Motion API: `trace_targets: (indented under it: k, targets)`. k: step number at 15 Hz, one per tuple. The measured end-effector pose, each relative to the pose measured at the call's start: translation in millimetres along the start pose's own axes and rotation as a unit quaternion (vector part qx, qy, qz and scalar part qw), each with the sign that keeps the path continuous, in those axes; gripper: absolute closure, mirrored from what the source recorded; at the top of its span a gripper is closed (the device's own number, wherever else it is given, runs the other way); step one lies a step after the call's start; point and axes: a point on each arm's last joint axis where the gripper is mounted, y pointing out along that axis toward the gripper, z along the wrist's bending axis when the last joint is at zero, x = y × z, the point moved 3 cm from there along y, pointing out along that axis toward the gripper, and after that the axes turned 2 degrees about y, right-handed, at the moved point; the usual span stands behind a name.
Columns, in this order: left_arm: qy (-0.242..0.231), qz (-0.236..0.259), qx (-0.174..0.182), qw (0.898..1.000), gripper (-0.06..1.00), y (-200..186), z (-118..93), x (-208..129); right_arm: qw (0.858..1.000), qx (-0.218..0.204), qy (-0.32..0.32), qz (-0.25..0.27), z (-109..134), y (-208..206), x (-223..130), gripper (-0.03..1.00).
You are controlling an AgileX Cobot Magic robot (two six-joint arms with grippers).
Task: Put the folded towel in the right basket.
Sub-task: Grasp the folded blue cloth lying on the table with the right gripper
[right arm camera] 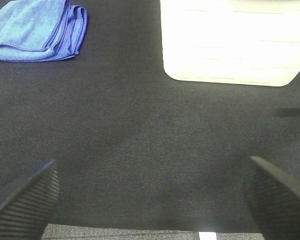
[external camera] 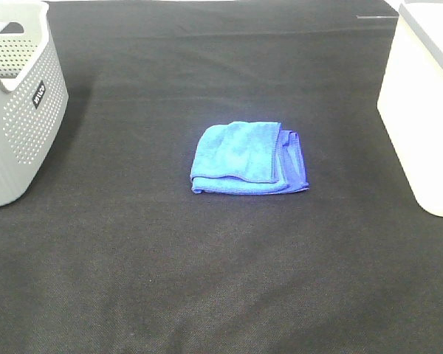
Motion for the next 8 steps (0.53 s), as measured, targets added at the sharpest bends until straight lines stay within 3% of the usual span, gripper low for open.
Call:
trace_targets:
  k: [8]
  targets:
    - [0.002, 0.001, 0.005, 1.0, -0.05, 0.0, 1.1, -0.1, 1.0, -0.002, -0.001, 0.0, -0.4, 0.0, 0.0, 0.01]
